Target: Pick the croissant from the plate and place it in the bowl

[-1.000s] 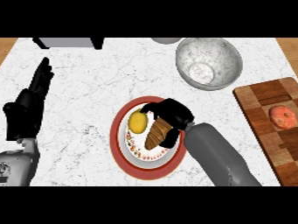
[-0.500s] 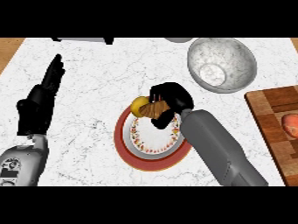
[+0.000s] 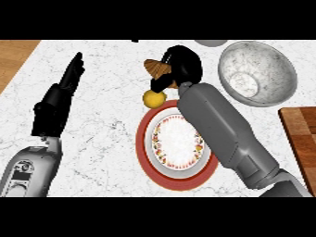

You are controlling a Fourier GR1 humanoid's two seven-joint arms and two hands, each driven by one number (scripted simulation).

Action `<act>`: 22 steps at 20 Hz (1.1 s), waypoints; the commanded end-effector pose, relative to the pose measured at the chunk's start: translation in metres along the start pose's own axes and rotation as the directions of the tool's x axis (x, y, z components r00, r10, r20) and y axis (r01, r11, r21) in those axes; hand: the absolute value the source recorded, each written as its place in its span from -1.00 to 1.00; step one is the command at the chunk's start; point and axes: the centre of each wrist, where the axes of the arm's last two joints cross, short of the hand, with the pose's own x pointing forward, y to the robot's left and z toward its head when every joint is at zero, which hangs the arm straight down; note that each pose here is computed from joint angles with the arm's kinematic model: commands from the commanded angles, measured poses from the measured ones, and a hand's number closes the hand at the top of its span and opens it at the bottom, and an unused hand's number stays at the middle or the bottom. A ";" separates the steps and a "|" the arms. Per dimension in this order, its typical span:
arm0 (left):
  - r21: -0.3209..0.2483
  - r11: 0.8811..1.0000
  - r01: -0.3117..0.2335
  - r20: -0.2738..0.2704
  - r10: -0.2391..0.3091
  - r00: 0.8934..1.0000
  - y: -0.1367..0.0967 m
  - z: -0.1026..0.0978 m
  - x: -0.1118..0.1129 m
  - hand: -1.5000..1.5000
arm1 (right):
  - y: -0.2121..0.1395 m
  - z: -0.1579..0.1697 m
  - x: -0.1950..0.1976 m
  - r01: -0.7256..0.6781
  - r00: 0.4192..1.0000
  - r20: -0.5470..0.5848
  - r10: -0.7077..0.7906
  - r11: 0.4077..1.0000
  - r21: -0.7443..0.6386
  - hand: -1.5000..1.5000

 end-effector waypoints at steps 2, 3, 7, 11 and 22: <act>-0.011 1.000 -0.011 0.004 0.011 1.000 -0.004 -0.005 0.004 0.00 | -0.028 0.003 0.058 0.136 0.987 -0.042 -0.153 0.954 -0.268 1.00; -0.023 1.000 0.012 0.002 -0.012 1.000 -0.005 -0.006 0.000 0.00 | -0.027 0.002 0.060 0.139 0.984 -0.064 -0.167 0.941 -0.310 1.00; 0.016 1.000 0.009 -0.006 -0.009 1.000 0.003 -0.009 0.000 0.00 | -0.025 0.000 0.071 0.079 0.975 -0.155 -0.162 0.894 -0.441 1.00; 0.015 1.000 0.007 -0.021 -0.006 1.000 -0.005 -0.008 -0.008 0.00 | -0.031 -0.002 0.085 0.048 0.964 -0.198 -0.175 0.853 -0.520 1.00; 0.097 0.995 0.019 -0.047 -0.014 0.999 0.023 -0.008 -0.013 0.00 | -0.027 -0.021 0.057 0.075 0.946 -0.188 -0.266 0.739 -0.669 1.00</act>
